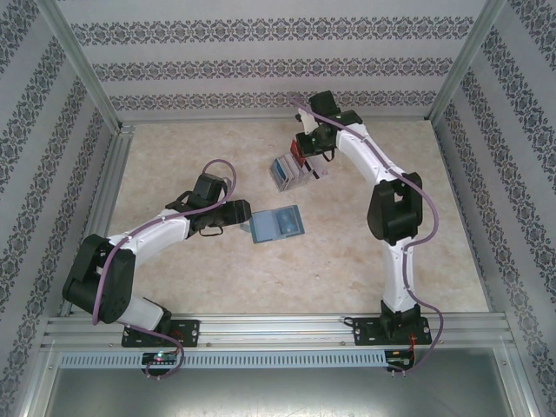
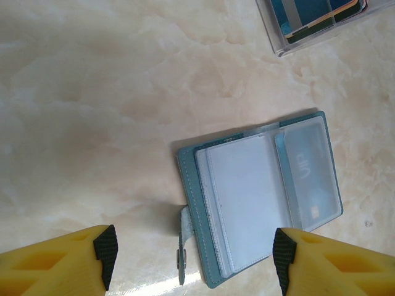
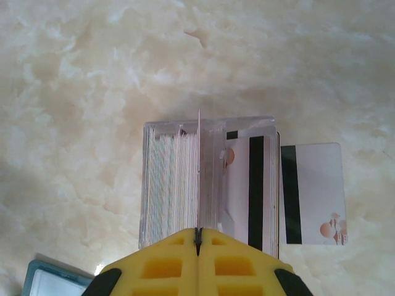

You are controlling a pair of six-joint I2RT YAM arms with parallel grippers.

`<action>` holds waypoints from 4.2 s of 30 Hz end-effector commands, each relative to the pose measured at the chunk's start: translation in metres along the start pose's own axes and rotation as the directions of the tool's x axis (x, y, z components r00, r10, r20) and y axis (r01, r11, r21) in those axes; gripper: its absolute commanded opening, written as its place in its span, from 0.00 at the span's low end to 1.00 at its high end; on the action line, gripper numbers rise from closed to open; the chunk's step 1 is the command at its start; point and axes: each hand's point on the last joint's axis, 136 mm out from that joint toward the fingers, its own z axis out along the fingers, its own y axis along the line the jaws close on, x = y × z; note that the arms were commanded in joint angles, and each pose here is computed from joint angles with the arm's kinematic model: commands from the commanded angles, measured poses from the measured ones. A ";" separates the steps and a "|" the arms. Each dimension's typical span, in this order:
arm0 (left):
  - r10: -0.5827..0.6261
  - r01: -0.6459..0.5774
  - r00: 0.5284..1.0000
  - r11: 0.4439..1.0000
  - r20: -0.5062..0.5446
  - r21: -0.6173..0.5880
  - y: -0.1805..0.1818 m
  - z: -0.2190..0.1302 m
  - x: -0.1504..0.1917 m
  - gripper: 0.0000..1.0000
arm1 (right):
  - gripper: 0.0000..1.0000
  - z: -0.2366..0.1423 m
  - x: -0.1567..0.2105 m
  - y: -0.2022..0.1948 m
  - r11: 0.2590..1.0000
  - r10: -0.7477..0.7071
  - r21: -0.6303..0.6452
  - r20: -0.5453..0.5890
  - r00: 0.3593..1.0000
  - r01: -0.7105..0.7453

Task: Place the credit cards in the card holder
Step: Pick up the credit card from the storage box, then insert the credit card into the card slot, then close the card holder at the center of the table.

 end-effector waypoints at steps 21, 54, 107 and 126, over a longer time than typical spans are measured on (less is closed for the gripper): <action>-0.057 0.061 0.996 0.997 -0.074 0.050 0.004 0.017 0.022 0.67 | 0.00 -0.075 0.056 0.055 0.836 0.302 -0.507 0.109 0.947 -0.208; -0.095 0.110 0.977 0.991 -0.190 0.073 0.011 0.051 0.048 0.51 | 0.00 0.038 0.191 0.082 0.708 0.435 -0.536 -0.182 0.882 -0.460; -0.061 0.083 0.983 0.989 -0.175 0.119 -0.010 0.047 0.047 0.05 | 0.31 0.044 0.209 0.131 0.933 0.194 -0.282 -0.138 0.971 -0.226; -0.054 0.074 0.985 0.990 -0.167 0.120 -0.013 0.046 0.042 0.04 | 0.51 0.035 0.217 0.053 0.850 0.406 -0.283 -0.186 0.895 -0.445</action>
